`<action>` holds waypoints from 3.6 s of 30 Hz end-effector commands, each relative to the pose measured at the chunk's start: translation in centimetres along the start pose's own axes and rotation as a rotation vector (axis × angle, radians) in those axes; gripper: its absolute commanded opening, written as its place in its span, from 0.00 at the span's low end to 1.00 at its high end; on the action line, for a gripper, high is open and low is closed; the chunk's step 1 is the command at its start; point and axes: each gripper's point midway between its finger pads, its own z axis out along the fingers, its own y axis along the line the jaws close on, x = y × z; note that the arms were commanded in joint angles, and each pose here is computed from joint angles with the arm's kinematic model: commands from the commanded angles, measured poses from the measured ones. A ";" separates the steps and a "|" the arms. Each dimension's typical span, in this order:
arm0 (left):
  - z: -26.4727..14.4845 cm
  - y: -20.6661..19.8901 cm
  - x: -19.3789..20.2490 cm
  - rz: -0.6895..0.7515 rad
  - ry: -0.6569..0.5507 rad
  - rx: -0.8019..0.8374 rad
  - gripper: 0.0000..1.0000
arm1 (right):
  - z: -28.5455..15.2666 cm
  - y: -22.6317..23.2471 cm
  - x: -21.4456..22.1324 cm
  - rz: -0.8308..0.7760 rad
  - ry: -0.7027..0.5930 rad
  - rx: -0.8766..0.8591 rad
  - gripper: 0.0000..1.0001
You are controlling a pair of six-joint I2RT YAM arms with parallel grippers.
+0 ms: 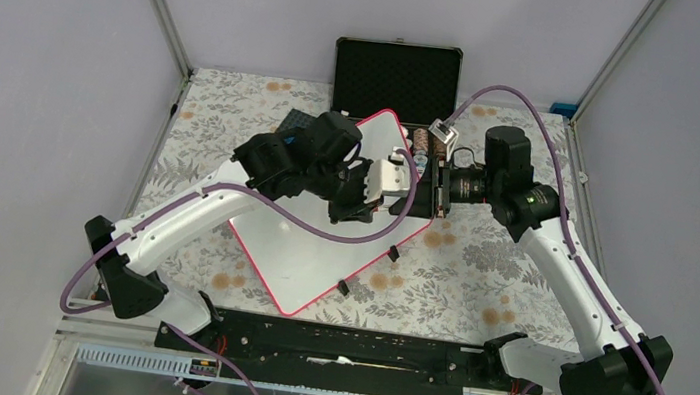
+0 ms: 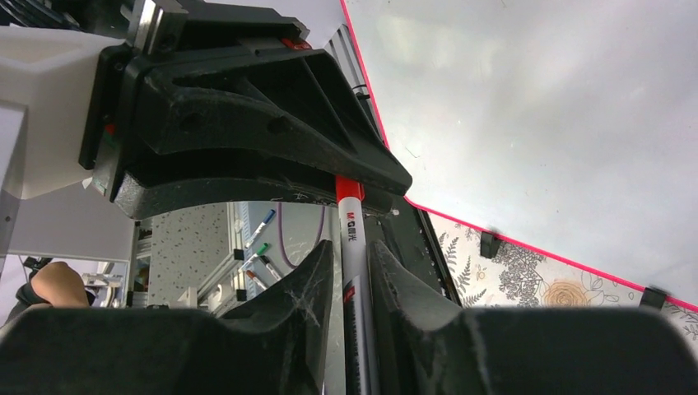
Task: Write a sentence on the whiteboard
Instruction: Open the pen cap from the whiteboard marker, then put down the pen cap at the corner of the board.
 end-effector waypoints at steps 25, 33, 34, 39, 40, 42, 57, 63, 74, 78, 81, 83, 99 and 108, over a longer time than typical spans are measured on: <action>-1.9 -0.6 4.0 0.024 0.052 -0.041 0.00 | -3.7 0.8 -2.6 -0.157 -0.034 0.108 0.00; -2.4 -0.9 5.5 0.004 0.074 -0.043 0.00 | -7.0 0.6 -4.8 -0.196 -0.100 0.161 0.00; -2.7 -0.6 5.2 -0.012 0.063 -0.058 0.00 | -7.2 0.4 -4.9 -0.192 -0.106 0.169 0.00; -7.0 4.7 2.7 -0.209 -0.069 -0.186 0.00 | -7.1 -0.7 -4.9 -0.192 -0.097 0.166 0.00; -8.7 6.7 2.0 -0.253 -0.106 -0.252 0.00 | -7.0 -1.0 -4.8 -0.185 -0.092 0.161 0.00; -12.7 11.5 3.0 -0.376 -0.147 -0.412 0.00 | -6.8 -1.5 -4.8 -0.188 -0.086 0.163 0.00; -21.5 18.5 30.0 -1.017 0.131 -0.789 0.00 | -4.7 -4.2 -2.6 -0.257 0.019 0.234 0.00; -16.7 15.7 36.8 -1.124 0.250 -0.734 0.00 | -3.6 -4.2 -2.5 -0.256 0.032 0.211 0.00; -12.1 14.9 42.3 -1.197 0.309 -0.663 0.10 | -2.5 -4.5 -1.7 -0.260 0.068 0.200 0.00; -11.4 14.7 43.4 -1.209 0.338 -0.657 0.15 | -2.0 -4.9 -1.6 -0.270 0.082 0.201 0.00; -10.8 14.3 43.7 -1.217 0.348 -0.639 0.22 | -1.6 -5.1 -1.6 -0.280 0.093 0.196 0.00; -10.5 13.9 44.0 -1.216 0.364 -0.637 0.27 | -1.3 -5.1 -1.7 -0.292 0.097 0.192 0.00; -10.6 13.9 42.1 -1.220 0.328 -0.610 0.53 | 0.1 -5.3 -3.1 -0.397 0.124 0.184 0.00; -18.4 16.4 29.6 -1.063 -0.033 -0.668 0.99 | 0.6 -4.4 -5.2 -0.543 0.141 0.134 0.00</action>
